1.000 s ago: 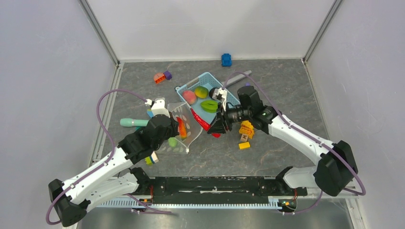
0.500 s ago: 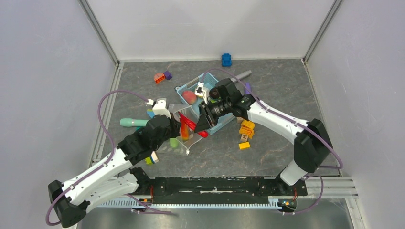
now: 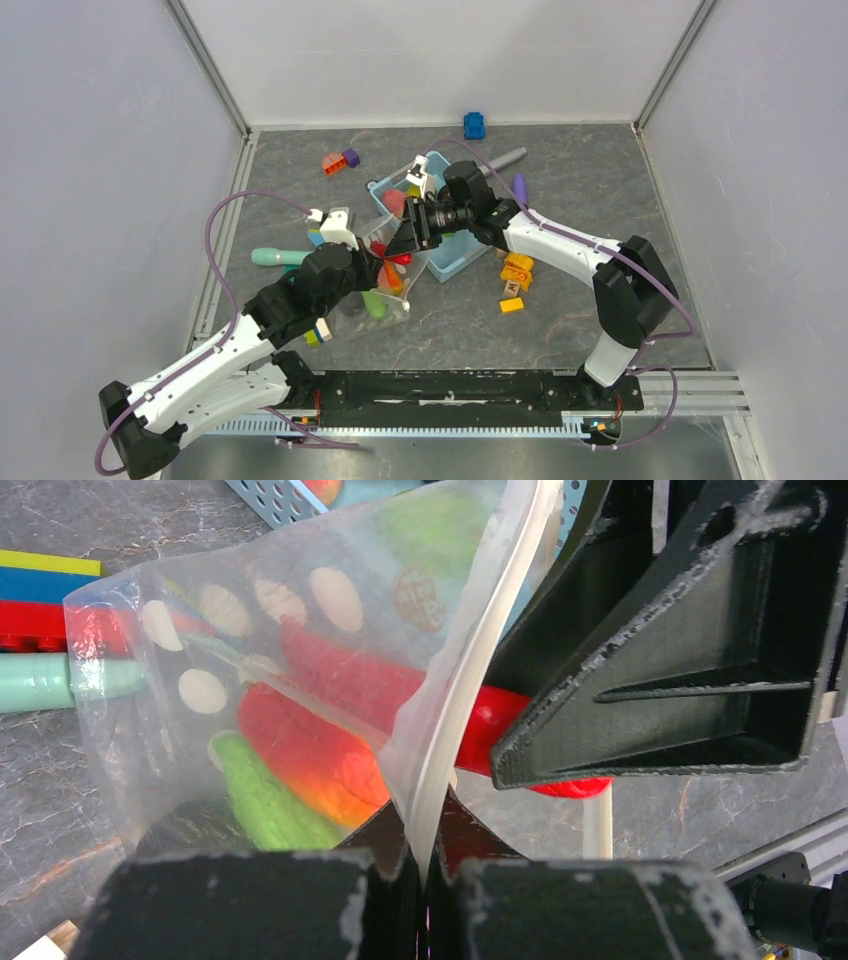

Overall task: Place the food in the zip-top bag and seal the zipper
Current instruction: Place the fake vegetable in the zipper food storage bag.

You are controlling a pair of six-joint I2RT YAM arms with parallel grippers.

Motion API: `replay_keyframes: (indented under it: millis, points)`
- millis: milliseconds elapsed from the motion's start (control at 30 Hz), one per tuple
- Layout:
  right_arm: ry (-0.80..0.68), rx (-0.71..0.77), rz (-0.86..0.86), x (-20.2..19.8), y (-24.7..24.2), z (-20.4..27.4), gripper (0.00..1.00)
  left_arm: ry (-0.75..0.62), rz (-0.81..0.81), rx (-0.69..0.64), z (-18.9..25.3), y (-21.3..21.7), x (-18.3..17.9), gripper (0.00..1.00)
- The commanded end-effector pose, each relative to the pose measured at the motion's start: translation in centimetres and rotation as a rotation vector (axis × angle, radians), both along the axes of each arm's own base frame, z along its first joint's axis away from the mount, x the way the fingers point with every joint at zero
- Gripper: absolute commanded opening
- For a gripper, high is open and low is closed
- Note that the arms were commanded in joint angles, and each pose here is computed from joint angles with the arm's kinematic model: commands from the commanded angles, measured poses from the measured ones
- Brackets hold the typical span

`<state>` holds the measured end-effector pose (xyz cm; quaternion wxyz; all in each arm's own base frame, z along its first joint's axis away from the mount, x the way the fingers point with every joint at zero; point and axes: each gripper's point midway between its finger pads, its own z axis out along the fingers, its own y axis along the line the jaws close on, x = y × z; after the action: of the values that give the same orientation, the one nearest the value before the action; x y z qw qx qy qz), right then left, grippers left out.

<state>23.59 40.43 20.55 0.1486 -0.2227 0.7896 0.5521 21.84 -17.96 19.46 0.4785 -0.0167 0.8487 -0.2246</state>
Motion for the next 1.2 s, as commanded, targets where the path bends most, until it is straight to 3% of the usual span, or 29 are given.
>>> replay_keyframes:
  millis: [0, 67, 167, 300, 367, 667, 833, 1000, 1167]
  points:
    - [-0.021, 0.076, -0.076, 1.4, 1.0, 1.8, 0.53, -0.062, -0.020, -0.030, 1.6, -0.5, 0.4, 0.02]
    - [-0.029, 0.068, -0.078, 1.5, 0.9, 1.6, 0.57, -0.062, -0.009, -0.031, 1.7, -0.3, 0.5, 0.02]
    - [-0.047, 0.066, -0.076, 1.5, 0.8, 1.6, 0.71, -0.070, 0.007, -0.038, 1.9, 0.1, 0.5, 0.02]
    - [-0.076, 0.090, -0.050, 1.1, 0.9, 2.3, 0.78, -0.078, 0.022, -0.045, 2.0, 0.4, 0.5, 0.02]
    - [-0.101, 0.103, -0.039, 1.0, 0.8, 2.9, 0.98, -0.080, 0.032, -0.044, 2.0, 0.6, 0.5, 0.03]
    - [-0.287, 0.140, -0.058, 0.8, -1.0, 6.6, 0.98, -0.081, 0.072, -0.034, 2.0, 1.3, 0.7, 0.04]
    - [-0.480, 0.115, -0.136, 1.9, -3.4, 8.9, 0.98, -0.084, 0.085, -0.032, 2.0, 1.6, 0.8, 0.04]
    - [-0.718, 0.020, -0.305, 4.7, -7.2, 10.3, 0.98, -0.087, 0.094, -0.030, 2.0, 1.8, 0.8, 0.04]
    - [-0.891, -0.159, -0.414, 7.2, -11.1, 8.1, 0.98, -0.094, 0.101, -0.034, 2.2, 1.9, 0.8, 0.04]
